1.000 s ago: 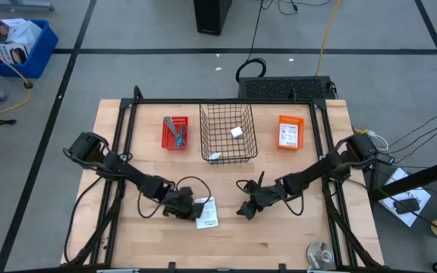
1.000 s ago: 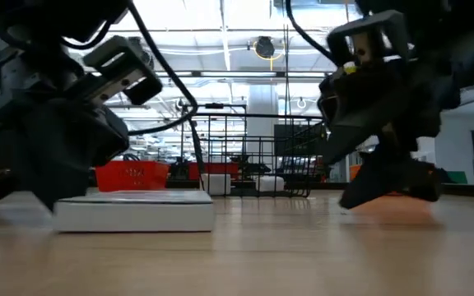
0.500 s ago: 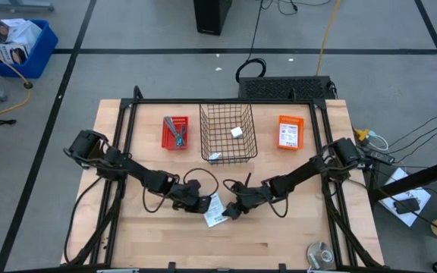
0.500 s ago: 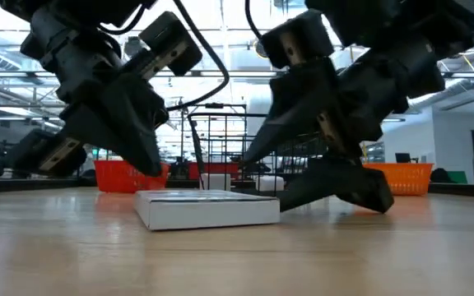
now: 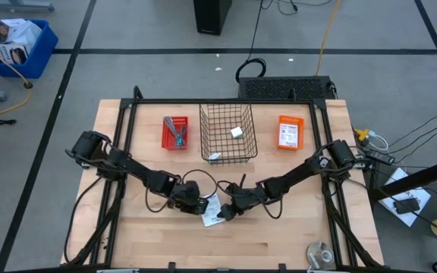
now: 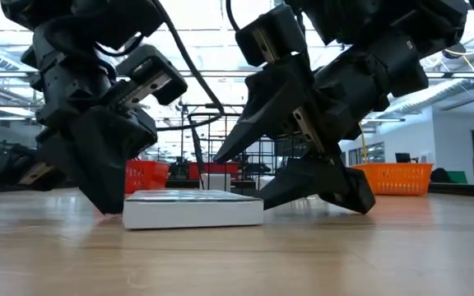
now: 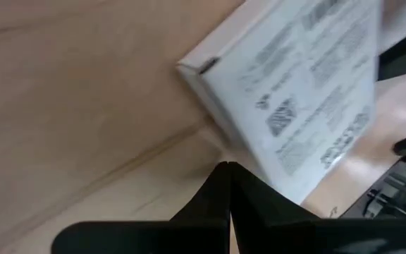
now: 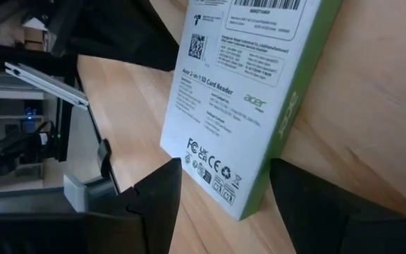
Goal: Pick and place items into bin
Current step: Stack the white box on top of the white box
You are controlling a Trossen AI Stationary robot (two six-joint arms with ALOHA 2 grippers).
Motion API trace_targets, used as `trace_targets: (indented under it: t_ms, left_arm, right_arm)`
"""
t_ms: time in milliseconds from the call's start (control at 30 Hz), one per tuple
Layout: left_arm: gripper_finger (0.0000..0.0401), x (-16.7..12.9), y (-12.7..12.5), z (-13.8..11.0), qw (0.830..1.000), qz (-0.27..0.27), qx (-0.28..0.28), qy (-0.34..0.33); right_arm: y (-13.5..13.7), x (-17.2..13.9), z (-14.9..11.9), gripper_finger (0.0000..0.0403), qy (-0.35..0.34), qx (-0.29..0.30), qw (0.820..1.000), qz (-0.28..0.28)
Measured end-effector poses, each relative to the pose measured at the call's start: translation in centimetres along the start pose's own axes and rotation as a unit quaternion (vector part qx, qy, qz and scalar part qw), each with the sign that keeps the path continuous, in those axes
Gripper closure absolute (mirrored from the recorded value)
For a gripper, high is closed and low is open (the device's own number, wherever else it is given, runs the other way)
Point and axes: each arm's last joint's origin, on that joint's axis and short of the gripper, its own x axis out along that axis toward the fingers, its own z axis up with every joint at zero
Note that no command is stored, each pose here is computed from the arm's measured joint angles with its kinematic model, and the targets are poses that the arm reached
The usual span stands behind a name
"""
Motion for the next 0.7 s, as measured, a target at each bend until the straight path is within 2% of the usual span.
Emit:
trace_targets:
  t_ms: [167, 400, 567, 700]
  left_arm:
    - [0.04, 0.1, 0.0, 0.6, 1.0, -0.003, 0.0, -0.003]
    - [0.04, 0.0, 0.0, 1.6, 1.0, -0.007, 0.001, 0.0]
    - [0.04, 0.0, -0.1, 1.9, 1.0, -0.009, 0.001, -0.005]
    - [0.04, 0.0, -0.1, 1.9, 1.0, -0.012, 0.001, -0.003]
  right_arm:
    - [0.1, 0.0, 0.1, 0.0193, -0.004, -0.005, 1.0, 0.009]
    - [1.3, 0.0, 0.3, 0.0193, -0.011, -0.042, 0.995, 0.09]
    - [1.6, -0.1, 0.3, 0.0193, -0.017, -0.068, 0.992, 0.102]
    - [2.4, -0.3, 0.4, 0.0193, -0.037, -0.102, 0.984, 0.139]
